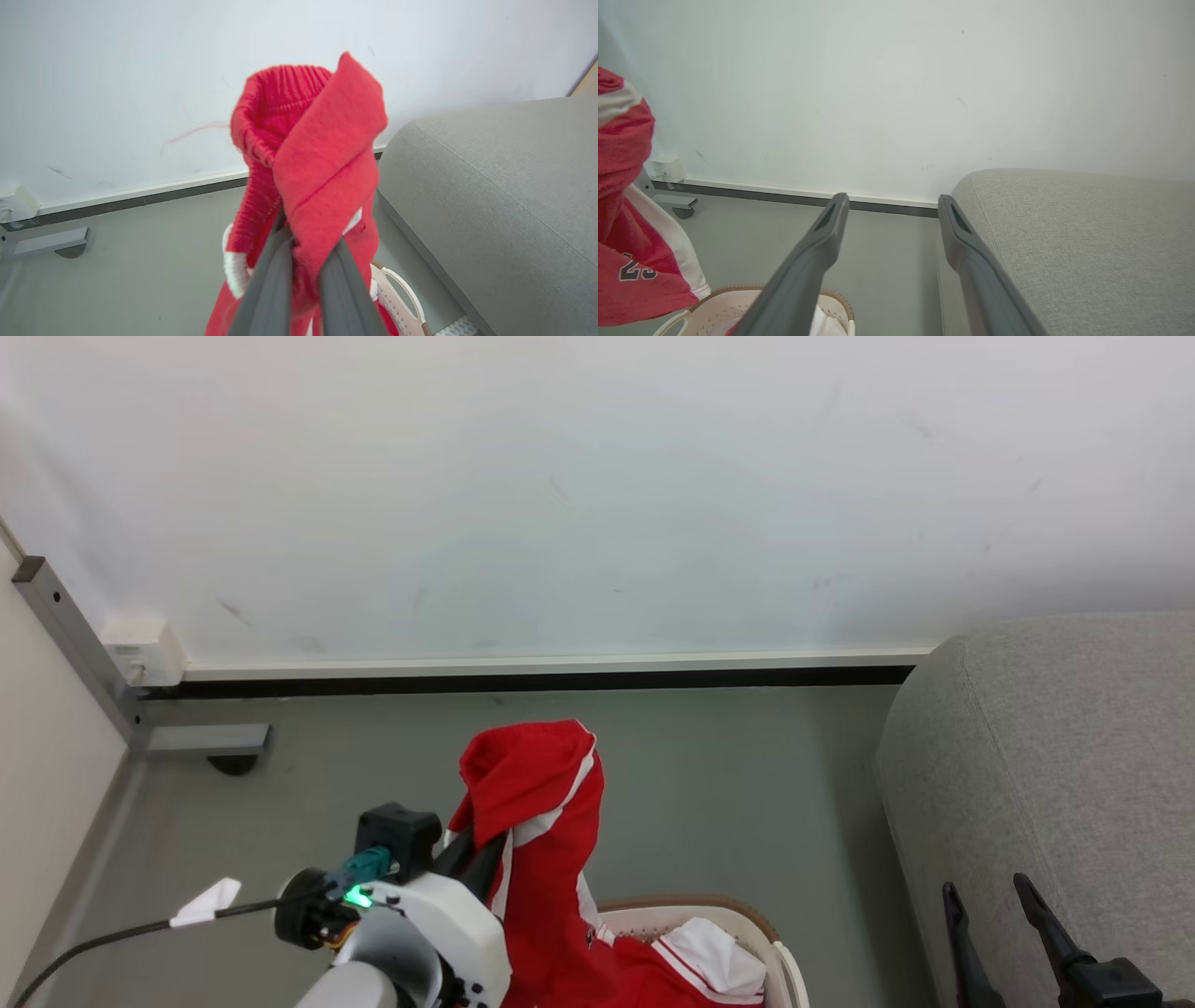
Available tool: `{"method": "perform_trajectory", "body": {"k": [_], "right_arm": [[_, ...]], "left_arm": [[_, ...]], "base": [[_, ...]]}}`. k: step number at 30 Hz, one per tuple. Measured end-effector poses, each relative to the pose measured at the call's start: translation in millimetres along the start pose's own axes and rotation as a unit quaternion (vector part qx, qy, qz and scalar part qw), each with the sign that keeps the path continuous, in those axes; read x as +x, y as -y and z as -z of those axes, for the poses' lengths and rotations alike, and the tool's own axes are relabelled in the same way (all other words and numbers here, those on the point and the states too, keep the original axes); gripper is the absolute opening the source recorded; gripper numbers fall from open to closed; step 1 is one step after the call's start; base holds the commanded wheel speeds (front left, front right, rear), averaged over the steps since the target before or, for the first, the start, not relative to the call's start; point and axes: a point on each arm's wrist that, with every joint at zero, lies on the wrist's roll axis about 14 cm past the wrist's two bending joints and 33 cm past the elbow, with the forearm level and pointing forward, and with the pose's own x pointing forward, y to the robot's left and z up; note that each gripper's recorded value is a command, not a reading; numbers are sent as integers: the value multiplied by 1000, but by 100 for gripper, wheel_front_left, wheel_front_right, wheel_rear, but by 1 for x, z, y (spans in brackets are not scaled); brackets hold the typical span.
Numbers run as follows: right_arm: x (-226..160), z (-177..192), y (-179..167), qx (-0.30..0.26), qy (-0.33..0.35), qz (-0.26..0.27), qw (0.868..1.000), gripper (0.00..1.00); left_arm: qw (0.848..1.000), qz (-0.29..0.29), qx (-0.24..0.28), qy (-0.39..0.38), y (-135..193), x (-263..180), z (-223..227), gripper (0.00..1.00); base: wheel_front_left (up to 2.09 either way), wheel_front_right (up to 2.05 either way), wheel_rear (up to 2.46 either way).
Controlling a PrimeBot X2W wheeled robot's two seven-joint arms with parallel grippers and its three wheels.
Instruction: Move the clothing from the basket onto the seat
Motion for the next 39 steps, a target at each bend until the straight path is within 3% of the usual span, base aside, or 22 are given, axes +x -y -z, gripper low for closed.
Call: {"method": "perform_trajectory", "body": {"k": [9,14,23,34,39], "right_arm": [[-2,-7,-18,-8,11,-28,1000,100],[0,-6,-69,19,9,-103,994,100],[-2,-15,-161,68,-4,-262,963,100],[-3,-26,-220,170,-52,-339,924,100],[-2,-21,-233,172,-80,-360,914,100]], "left_arm": [[999,-10,9,50,-5,-19,-48,0],[998,2,11,59,3,-21,-59,0],[997,34,10,69,24,-23,-69,0],[992,99,-4,76,65,-30,-78,0],[988,130,-18,77,85,-33,-81,0]], "base": [[0,0,0],[0,0,0],[0,0,0],[0,0,0],[0,0,0]]}}
